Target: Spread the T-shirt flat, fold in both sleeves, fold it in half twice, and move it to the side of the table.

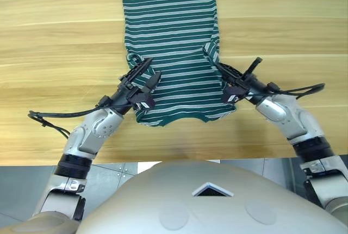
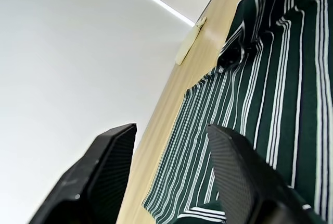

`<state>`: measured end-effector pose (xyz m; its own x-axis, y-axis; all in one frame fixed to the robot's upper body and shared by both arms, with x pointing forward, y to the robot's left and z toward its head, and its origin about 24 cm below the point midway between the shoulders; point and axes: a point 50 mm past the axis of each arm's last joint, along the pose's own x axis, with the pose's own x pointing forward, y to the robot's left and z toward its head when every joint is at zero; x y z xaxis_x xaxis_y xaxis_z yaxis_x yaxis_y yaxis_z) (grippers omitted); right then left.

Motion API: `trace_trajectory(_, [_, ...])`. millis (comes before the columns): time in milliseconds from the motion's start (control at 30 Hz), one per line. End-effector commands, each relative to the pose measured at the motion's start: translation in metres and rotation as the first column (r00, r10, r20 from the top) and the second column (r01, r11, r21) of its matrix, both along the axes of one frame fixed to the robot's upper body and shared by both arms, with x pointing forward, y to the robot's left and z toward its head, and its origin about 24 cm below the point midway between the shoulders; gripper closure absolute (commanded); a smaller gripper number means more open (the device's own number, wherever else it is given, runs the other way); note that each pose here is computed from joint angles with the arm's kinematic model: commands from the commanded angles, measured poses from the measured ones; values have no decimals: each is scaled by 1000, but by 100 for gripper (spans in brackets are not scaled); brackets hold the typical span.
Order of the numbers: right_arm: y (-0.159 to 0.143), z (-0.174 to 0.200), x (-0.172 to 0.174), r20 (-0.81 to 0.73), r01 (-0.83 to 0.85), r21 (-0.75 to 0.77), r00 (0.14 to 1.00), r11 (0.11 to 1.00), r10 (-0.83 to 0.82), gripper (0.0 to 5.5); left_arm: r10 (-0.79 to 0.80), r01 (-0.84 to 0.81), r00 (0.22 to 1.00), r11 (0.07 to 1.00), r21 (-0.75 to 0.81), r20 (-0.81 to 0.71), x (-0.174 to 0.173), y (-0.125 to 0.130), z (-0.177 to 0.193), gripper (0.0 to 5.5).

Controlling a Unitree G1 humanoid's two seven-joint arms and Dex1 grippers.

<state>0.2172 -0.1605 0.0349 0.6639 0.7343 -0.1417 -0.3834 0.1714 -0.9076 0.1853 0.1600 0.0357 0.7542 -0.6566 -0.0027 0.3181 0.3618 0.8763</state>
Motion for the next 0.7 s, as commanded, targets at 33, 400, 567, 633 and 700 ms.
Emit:
trace_trajectory(33, [5,-8,0,-30,-49,-60,998,997,48,521,-13,13,1000,1000,16,-1,1,-1,-1,297])
trace_trajectory(400, [-10,-12,-5,-80,-24,-95,997,995,16,353,-1,1,1000,999,37,-17,-2,5,-2,297])
trace_trajectory(567, [-38,-29,-21,-200,9,-199,979,980,-50,333,-8,11,998,998,59,-56,-5,7,-6,297])
trace_trajectory(633, [-53,-34,-31,-246,23,-241,966,970,-84,333,-15,23,996,996,90,-92,-10,10,-11,297])
trace_trajectory(700, [-64,-38,-42,-294,25,-264,950,964,-105,333,-12,22,995,994,104,-96,-12,13,-11,297])
